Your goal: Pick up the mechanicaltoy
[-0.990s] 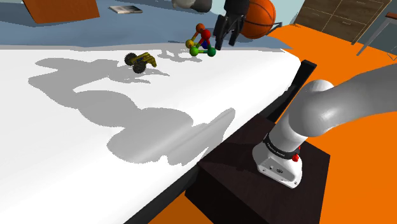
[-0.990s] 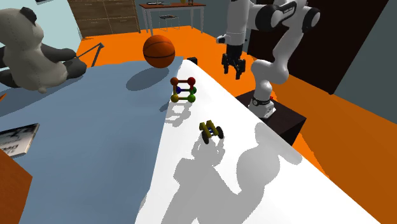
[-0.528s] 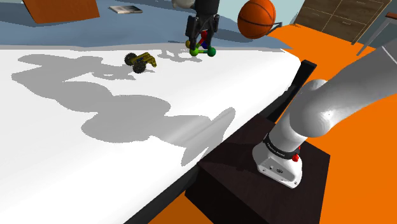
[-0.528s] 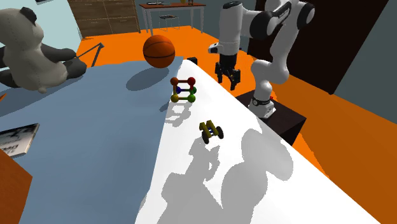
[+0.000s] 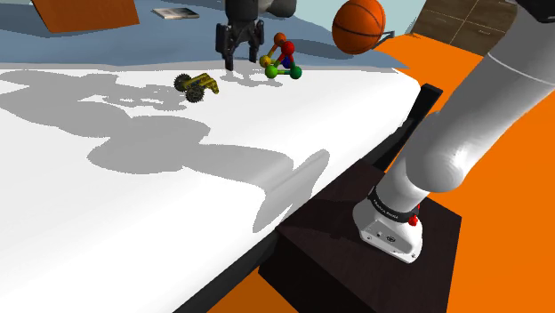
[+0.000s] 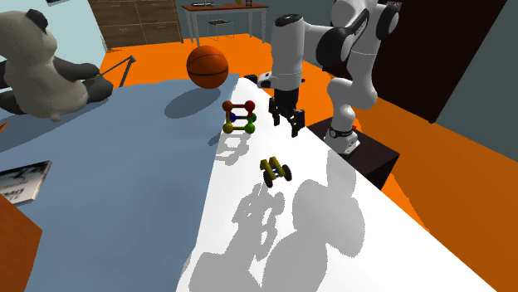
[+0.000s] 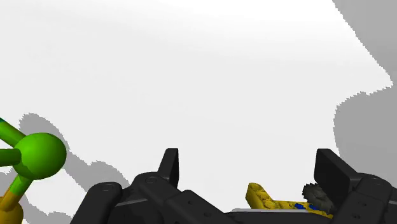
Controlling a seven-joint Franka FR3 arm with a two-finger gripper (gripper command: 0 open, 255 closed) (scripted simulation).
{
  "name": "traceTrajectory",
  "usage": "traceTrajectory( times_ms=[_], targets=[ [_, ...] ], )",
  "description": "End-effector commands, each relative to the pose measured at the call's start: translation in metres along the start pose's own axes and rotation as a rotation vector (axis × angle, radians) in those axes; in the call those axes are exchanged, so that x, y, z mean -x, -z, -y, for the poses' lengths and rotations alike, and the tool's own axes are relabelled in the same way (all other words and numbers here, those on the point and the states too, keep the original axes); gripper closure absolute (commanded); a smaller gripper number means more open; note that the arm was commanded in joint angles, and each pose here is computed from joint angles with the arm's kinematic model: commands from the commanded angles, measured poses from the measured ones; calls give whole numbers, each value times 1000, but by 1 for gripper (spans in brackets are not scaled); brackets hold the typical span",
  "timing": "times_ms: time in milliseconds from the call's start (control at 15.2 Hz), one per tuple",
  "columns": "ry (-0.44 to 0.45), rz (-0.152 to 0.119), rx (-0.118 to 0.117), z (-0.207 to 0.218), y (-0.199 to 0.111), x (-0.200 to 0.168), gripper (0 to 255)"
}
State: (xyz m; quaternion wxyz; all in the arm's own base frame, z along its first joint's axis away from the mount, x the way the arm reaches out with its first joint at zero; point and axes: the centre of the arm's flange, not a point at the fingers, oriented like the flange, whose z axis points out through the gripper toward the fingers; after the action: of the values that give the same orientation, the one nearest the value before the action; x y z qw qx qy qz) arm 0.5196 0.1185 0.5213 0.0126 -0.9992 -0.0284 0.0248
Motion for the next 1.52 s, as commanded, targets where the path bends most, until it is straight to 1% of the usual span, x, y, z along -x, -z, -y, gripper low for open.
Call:
traceTrajectory(
  times_ms=[0, 726, 1188, 1320, 1386, 1452],
  targets=[
    [13, 8, 4, 14, -7, -25, 0],
    [81, 51, 25, 93, -40, -149, 0],
    [81, 51, 25, 92, -77, -151, 0],
    [81, 51, 25, 92, -80, -151, 0],
    [81, 51, 25, 92, -80, -151, 255],
    [81, 51, 25, 92, -80, -151, 255]
  ],
)
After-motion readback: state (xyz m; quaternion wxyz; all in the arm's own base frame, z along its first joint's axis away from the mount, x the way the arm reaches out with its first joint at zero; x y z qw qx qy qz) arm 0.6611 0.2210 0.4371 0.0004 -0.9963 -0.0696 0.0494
